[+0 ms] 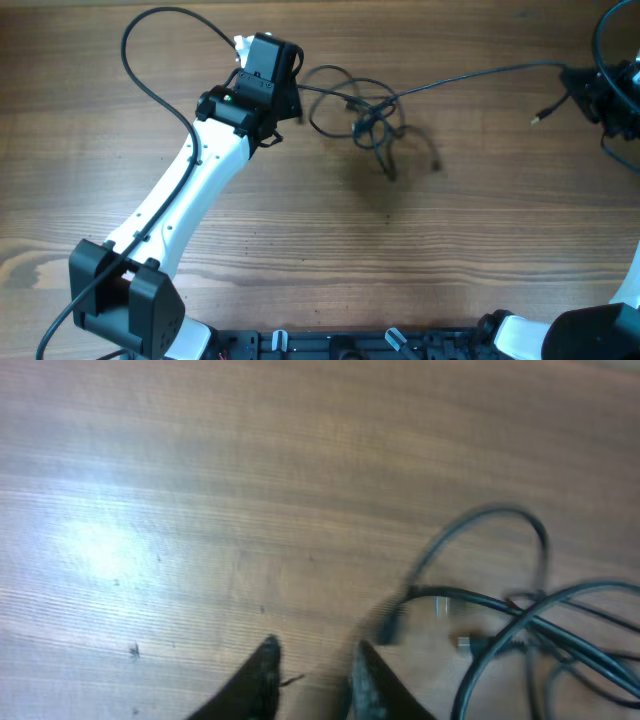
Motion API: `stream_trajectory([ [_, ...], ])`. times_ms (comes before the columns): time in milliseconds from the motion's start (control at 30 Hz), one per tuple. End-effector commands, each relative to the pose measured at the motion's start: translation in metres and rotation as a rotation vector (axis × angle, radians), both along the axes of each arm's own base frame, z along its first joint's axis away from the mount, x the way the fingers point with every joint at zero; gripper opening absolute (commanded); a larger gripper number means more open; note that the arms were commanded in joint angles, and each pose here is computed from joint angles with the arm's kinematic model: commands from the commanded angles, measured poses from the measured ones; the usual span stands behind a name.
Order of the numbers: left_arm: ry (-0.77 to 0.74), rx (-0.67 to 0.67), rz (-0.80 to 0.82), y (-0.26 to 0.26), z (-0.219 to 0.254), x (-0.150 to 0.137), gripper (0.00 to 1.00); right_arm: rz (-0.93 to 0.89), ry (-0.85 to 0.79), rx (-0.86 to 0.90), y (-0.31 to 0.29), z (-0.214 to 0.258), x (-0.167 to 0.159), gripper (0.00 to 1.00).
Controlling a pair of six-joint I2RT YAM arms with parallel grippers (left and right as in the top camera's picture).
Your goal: Untangle cables
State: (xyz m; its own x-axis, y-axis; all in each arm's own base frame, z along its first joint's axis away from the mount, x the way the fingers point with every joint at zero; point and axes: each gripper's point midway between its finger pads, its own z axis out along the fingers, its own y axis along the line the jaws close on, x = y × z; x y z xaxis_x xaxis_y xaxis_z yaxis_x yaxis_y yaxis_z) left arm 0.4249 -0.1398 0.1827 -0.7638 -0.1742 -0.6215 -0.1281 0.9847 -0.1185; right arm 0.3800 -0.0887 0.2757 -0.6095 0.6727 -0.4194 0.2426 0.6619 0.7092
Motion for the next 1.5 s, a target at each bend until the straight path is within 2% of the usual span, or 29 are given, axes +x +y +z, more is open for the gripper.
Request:
stream_trajectory([
  [0,-0.062,0.152,0.009,0.027,0.006,0.015,0.28,-0.198,0.108,-0.197,-0.044,-0.01,-0.013,0.04],
  [67,-0.077,0.188,0.074,0.049,0.01,0.02,0.28,-0.263,0.149,-0.231,-0.057,-0.015,-0.018,0.04],
  [167,-0.034,0.099,0.1,0.061,0.002,0.02,0.23,-0.197,0.115,-0.198,-0.045,-0.012,-0.015,0.04],
  [267,0.03,-0.135,-0.063,0.022,-0.004,0.015,0.23,-0.03,0.049,-0.148,-0.009,-0.006,-0.005,0.04],
  [367,0.035,-0.397,-0.307,-0.043,0.014,0.005,0.34,0.094,0.027,-0.159,0.026,-0.006,0.002,0.04],
  [400,0.026,-0.456,-0.385,-0.064,0.022,0.0,0.38,0.12,0.023,-0.165,0.035,-0.006,0.004,0.05],
  [467,0.014,-0.493,-0.462,-0.09,0.027,-0.006,0.44,0.15,0.022,-0.165,0.047,-0.007,0.006,0.13],
  [500,0.012,-0.493,-0.485,-0.1,0.027,-0.008,0.46,0.163,0.023,-0.164,0.052,-0.007,0.006,0.17],
  [567,0.02,-0.494,-0.539,-0.123,0.023,-0.017,0.5,0.184,0.033,-0.161,0.06,-0.009,0.005,0.3],
  [633,0.039,-0.493,-0.581,-0.144,0.014,-0.025,0.51,0.173,0.055,-0.173,0.059,-0.013,0.003,0.51],
  [767,0.099,-0.485,-0.655,-0.182,-0.014,-0.042,0.52,0.14,0.081,-0.209,0.05,-0.017,0.002,0.66],
  [933,0.178,-0.464,-0.758,-0.233,-0.055,-0.074,0.51,0.139,0.082,-0.21,0.05,-0.018,0.002,0.67],
  [1200,0.226,-0.378,-0.817,-0.274,-0.113,-0.102,0.47,0.142,0.092,-0.208,0.05,-0.019,0.0,0.67],
  [1467,0.196,-0.258,-0.787,-0.285,-0.154,-0.104,0.41,0.159,0.096,-0.219,0.051,-0.021,-0.002,0.67],
])
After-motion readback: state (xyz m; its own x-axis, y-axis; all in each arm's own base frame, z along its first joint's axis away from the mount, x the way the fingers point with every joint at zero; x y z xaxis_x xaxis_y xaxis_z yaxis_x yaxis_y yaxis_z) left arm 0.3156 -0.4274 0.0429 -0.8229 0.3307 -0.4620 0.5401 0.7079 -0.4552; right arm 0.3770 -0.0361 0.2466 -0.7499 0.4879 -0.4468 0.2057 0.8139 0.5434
